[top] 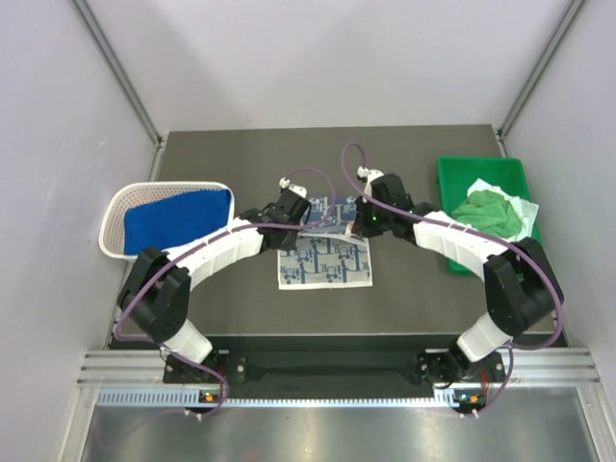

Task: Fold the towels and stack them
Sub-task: Fold the towel

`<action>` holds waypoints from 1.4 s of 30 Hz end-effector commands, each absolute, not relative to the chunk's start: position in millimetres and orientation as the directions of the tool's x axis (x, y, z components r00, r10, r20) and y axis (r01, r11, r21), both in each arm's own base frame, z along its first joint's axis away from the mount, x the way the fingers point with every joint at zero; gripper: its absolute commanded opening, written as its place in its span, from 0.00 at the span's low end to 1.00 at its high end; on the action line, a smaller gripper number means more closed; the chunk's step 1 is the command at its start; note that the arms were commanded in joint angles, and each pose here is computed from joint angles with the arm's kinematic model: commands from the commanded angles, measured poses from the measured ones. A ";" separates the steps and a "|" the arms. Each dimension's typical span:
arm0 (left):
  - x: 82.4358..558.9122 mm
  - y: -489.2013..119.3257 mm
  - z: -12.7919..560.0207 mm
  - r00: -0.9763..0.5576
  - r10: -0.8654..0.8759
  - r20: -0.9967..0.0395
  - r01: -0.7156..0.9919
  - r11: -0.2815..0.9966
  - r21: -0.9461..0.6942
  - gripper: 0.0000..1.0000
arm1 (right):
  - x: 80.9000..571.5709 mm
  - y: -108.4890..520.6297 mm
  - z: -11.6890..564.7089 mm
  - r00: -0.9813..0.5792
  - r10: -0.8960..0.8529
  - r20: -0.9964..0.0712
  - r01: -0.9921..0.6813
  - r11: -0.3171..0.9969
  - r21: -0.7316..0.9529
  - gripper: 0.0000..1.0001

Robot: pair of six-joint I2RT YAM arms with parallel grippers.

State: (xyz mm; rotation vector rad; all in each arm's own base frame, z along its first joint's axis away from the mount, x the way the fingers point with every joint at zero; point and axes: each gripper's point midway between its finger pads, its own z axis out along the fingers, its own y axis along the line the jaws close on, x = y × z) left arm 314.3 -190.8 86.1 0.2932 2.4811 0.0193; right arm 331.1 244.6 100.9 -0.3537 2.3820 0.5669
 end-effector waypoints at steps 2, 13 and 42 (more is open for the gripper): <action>300.8 -189.0 95.1 -0.775 0.227 -0.591 0.212 0.973 0.095 0.10 | 329.1 244.6 121.3 -0.713 -0.090 -0.696 -0.399 0.868 0.297 0.00; 285.7 -181.6 82.4 -0.799 0.227 -0.557 0.187 0.974 0.129 0.11 | 316.6 245.8 115.0 -0.721 -0.103 -0.685 -0.407 0.864 0.297 0.00; 258.2 -189.2 82.8 -0.823 0.143 -0.550 0.158 0.987 0.020 0.41 | 279.3 256.0 69.0 -0.772 -0.160 -0.615 -0.418 0.856 0.303 0.00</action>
